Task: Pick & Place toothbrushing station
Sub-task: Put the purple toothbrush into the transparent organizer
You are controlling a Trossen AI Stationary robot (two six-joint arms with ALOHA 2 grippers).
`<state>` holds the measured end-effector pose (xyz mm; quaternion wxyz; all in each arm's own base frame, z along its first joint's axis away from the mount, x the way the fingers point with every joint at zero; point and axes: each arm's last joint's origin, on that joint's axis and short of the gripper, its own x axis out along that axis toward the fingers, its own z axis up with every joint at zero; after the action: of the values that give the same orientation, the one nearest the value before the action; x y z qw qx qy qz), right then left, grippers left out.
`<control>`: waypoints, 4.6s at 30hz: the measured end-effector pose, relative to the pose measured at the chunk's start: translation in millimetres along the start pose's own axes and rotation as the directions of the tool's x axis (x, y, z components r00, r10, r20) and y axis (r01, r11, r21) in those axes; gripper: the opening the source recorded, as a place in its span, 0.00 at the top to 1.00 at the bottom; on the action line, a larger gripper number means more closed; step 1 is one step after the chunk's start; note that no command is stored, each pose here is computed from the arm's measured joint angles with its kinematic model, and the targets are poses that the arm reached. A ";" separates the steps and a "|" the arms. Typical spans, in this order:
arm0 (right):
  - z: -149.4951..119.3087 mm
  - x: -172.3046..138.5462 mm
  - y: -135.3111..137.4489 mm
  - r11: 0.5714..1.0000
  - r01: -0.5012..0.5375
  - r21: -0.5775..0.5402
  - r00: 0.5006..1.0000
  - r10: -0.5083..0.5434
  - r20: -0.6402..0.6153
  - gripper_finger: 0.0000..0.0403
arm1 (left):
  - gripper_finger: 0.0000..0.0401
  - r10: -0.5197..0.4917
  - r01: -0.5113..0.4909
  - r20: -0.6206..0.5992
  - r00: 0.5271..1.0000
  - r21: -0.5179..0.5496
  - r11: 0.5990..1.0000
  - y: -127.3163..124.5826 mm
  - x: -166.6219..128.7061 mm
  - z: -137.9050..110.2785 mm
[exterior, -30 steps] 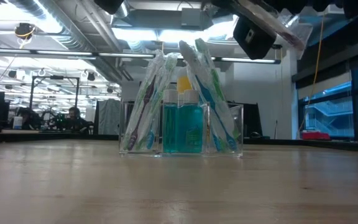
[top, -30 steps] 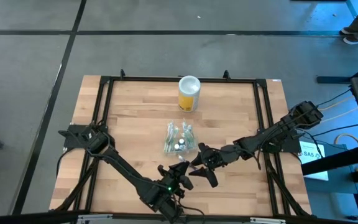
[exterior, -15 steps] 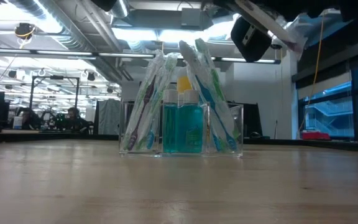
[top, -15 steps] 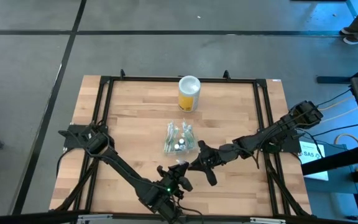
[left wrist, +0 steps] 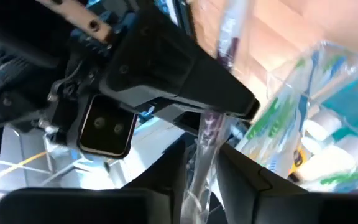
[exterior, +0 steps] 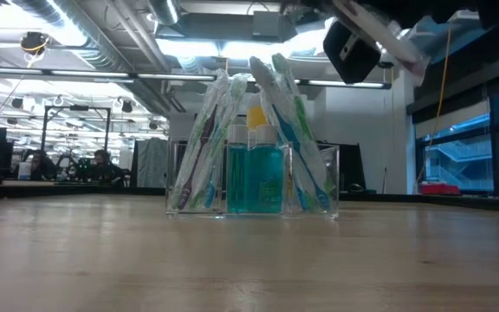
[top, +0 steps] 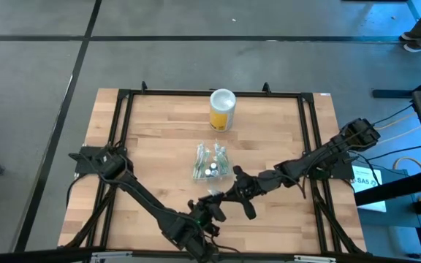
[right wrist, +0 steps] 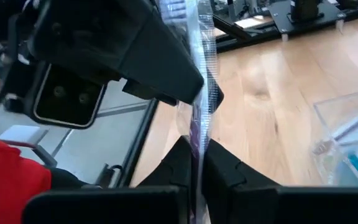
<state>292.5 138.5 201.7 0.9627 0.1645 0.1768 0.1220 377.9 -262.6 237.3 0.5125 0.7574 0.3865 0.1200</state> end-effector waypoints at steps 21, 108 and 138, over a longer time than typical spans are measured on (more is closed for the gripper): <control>-1.9 -7.1 5.0 0.993 0.119 -0.019 0.993 -0.119 0.012 0.95 | 0.51 0.074 -0.042 0.070 0.995 -0.384 0.923 36.0 -41.9 -30.1; 26.3 -61.8 68.5 0.880 0.282 -0.382 0.926 -0.146 0.347 0.95 | 0.55 0.126 0.568 0.575 0.808 -0.818 0.089 117.4 30.8 -97.1; 25.0 -61.7 68.5 0.899 0.272 -0.342 0.929 -0.152 0.339 0.42 | 0.98 0.074 0.590 0.601 0.796 -0.797 0.132 111.3 26.4 -95.6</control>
<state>233.9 176.4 266.9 0.9992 -0.0304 0.0164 0.0207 391.8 -198.2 371.0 0.9639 0.1707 0.2008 0.0369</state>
